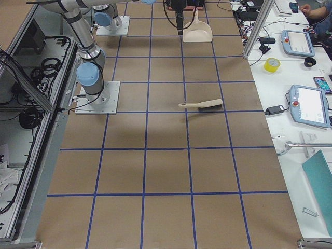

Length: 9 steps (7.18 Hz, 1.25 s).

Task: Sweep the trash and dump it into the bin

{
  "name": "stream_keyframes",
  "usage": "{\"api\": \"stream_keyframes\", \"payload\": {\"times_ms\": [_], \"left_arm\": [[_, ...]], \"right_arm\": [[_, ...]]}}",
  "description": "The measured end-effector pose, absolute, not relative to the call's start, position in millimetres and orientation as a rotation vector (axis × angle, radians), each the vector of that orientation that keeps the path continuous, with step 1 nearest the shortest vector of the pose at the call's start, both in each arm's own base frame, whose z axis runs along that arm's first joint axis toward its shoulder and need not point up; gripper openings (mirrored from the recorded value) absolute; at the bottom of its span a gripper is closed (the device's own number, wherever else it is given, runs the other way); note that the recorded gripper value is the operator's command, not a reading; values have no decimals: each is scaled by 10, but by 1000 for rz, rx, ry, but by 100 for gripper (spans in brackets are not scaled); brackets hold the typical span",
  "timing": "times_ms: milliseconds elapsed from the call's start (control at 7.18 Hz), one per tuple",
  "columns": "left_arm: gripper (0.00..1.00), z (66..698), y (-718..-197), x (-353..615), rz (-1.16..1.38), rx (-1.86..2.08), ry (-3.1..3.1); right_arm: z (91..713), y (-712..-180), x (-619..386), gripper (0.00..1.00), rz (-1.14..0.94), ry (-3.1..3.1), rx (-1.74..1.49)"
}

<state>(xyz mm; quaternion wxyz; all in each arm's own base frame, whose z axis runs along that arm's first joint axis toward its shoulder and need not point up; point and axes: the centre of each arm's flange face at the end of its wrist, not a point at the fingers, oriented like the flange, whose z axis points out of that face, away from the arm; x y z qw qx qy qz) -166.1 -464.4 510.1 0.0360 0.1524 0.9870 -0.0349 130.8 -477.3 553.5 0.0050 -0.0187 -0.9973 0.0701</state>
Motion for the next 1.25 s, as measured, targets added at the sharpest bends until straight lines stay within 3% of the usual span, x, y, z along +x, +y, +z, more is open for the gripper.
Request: {"api": "stream_keyframes", "payload": {"times_ms": [1253], "left_arm": [[100,5107,-4641,-1645,-121,477,3027]], "right_arm": [[5541,-4766,1301,100,219,-3116,-57]]}}
